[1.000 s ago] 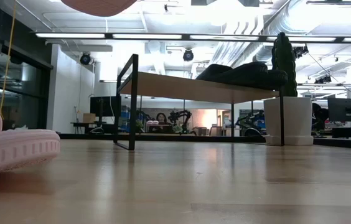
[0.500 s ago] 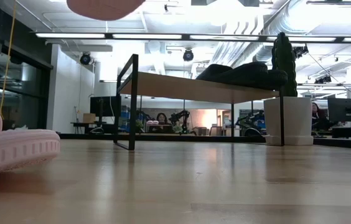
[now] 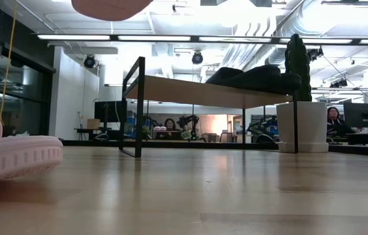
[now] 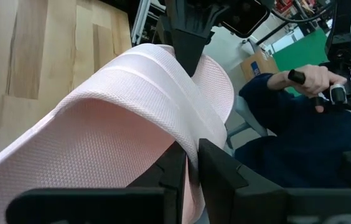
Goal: Pick and place slides into the shelf
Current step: Put the right pink slide on the shelf
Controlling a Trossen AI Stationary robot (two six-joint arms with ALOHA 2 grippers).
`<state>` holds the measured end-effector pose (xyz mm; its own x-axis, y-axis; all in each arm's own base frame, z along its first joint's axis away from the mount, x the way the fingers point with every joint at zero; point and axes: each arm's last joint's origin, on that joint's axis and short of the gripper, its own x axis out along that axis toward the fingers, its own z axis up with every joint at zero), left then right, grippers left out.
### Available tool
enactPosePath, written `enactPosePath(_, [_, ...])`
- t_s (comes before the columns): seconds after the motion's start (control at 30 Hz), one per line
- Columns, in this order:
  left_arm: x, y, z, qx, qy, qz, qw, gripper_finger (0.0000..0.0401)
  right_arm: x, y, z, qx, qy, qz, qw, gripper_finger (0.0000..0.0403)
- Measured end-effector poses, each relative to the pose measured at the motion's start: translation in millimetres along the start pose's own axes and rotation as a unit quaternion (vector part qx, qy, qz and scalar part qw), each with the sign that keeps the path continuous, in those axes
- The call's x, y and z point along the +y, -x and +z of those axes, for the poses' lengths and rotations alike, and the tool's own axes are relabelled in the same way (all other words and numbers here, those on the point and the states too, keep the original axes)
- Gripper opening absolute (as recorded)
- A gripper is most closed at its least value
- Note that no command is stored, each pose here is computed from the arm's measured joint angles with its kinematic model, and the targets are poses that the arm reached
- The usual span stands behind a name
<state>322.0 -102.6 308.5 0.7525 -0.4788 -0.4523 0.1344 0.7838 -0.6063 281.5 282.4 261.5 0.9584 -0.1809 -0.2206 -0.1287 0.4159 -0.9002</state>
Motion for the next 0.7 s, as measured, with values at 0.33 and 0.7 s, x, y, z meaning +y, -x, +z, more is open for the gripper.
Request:
enactPosePath(0.33, [0.4, -0.7, -0.1, -0.003, 0.007, 0.005, 1.0, 0.0136, -1.3, -0.8, -0.9, 0.012, -0.003, -0.012, 1.0, 0.0019])
enactPosePath(0.7, [1.7, 8.3, 6.0, -0.028, -0.008, 0.021, 0.999, 0.0184, -0.2, 5.3, 0.9, 0.029, -0.005, -0.033, 0.999, 0.0019])
